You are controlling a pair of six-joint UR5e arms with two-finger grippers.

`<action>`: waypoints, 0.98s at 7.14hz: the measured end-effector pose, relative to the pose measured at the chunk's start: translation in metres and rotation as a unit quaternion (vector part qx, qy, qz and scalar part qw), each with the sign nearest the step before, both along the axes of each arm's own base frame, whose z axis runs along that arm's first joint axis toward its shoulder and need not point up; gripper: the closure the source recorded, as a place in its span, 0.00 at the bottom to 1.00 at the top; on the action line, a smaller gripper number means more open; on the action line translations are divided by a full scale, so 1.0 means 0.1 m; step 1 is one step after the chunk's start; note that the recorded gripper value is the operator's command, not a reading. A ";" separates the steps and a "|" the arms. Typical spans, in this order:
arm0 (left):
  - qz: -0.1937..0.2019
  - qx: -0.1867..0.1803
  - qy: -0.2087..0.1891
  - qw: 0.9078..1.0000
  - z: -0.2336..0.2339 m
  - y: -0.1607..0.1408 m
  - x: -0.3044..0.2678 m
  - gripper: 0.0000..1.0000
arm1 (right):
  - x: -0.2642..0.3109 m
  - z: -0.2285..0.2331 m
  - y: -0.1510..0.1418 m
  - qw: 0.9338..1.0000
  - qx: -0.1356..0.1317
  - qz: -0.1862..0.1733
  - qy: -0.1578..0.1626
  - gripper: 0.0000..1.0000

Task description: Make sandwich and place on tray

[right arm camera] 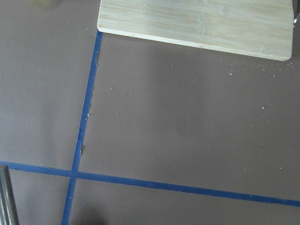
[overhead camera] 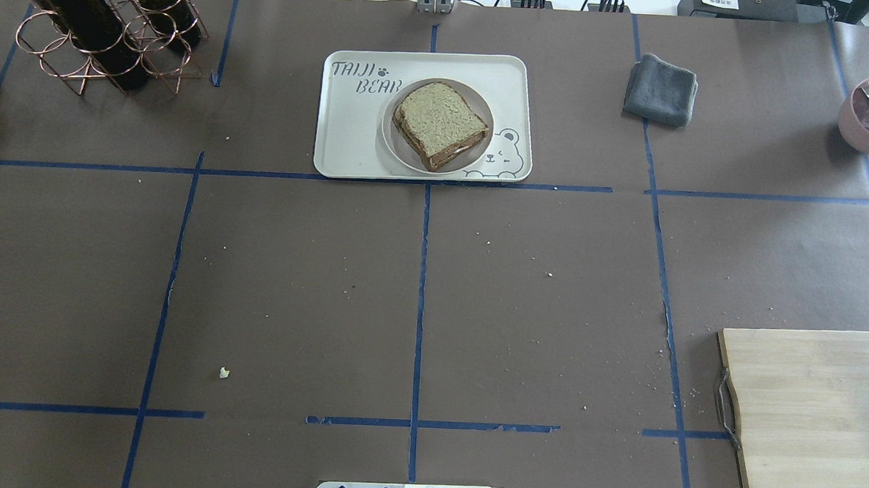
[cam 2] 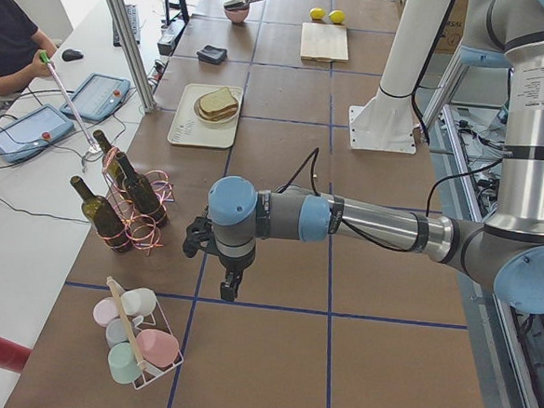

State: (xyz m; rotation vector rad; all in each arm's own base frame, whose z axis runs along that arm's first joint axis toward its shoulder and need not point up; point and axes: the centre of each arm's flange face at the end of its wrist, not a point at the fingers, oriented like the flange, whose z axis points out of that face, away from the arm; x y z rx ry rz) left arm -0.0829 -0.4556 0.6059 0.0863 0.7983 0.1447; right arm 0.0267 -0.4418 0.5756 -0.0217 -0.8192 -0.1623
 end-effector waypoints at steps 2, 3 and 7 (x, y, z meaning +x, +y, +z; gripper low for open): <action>0.002 -0.011 0.004 1.000 0.13 0.06 0.02 0.00 | 0.01 0.02 0.01 1.000 0.002 -0.002 0.004 0.00; 0.003 -0.013 0.000 1.000 0.17 0.02 0.02 0.00 | 0.01 0.02 0.01 1.000 0.003 -0.002 0.005 0.00; 0.006 -0.036 -0.018 0.999 0.06 -0.18 0.00 0.00 | 0.01 0.09 0.03 1.000 -0.005 -0.002 0.003 0.00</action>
